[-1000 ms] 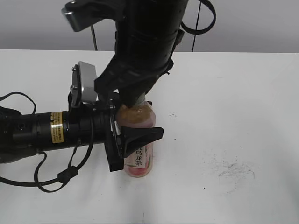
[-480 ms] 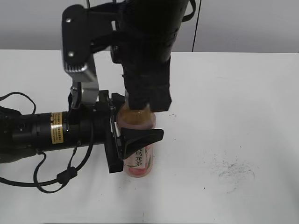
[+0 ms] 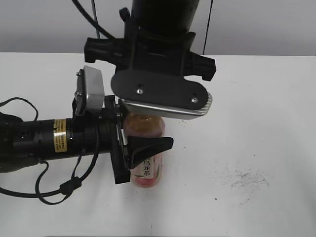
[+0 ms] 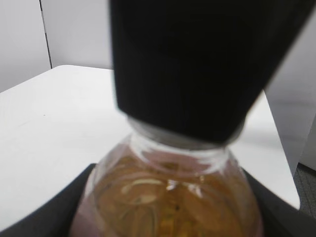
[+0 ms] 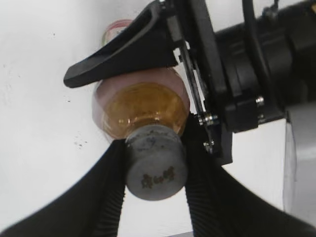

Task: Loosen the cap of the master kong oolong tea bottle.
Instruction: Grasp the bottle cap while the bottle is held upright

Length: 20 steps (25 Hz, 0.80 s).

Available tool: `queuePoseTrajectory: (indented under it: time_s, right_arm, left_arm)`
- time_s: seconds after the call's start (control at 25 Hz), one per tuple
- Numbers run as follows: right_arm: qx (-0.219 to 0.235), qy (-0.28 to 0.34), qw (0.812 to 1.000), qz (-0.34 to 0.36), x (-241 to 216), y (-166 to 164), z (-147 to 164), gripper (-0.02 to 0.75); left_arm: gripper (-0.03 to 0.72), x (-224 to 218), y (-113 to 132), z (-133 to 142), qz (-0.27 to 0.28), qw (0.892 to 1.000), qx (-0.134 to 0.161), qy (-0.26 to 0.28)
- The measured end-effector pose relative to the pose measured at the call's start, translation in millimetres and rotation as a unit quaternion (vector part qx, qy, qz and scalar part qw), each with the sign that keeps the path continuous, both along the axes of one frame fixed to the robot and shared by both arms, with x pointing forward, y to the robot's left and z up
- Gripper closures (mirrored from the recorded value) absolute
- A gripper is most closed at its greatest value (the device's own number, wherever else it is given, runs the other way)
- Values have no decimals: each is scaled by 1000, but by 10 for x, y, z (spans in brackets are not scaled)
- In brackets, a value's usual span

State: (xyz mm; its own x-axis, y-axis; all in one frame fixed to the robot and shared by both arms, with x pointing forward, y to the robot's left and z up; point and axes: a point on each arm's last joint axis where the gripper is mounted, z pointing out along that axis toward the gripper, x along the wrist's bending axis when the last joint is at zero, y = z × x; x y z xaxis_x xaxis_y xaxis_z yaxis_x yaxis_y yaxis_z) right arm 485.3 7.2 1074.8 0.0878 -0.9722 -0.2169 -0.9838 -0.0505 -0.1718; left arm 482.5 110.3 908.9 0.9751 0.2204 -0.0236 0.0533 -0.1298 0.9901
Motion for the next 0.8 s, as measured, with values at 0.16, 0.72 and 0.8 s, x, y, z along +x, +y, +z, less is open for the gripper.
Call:
queuePoseTrajectory:
  time_s: [0.16, 0.72, 0.8]
  right_arm:
    - [3, 0, 1000, 17, -15, -6, 23, 465]
    - [105, 135, 768, -617, -2, -37, 52, 122]
    - [119, 153, 696, -692, -2, -37, 52, 136]
  left_arm:
    - [243, -8, -2, 0, -5, 1000, 0, -3]
    - [243, 0, 0, 1, 1, 1000, -2, 5]
    - [243, 0, 0, 1, 1, 1000, -2, 5]
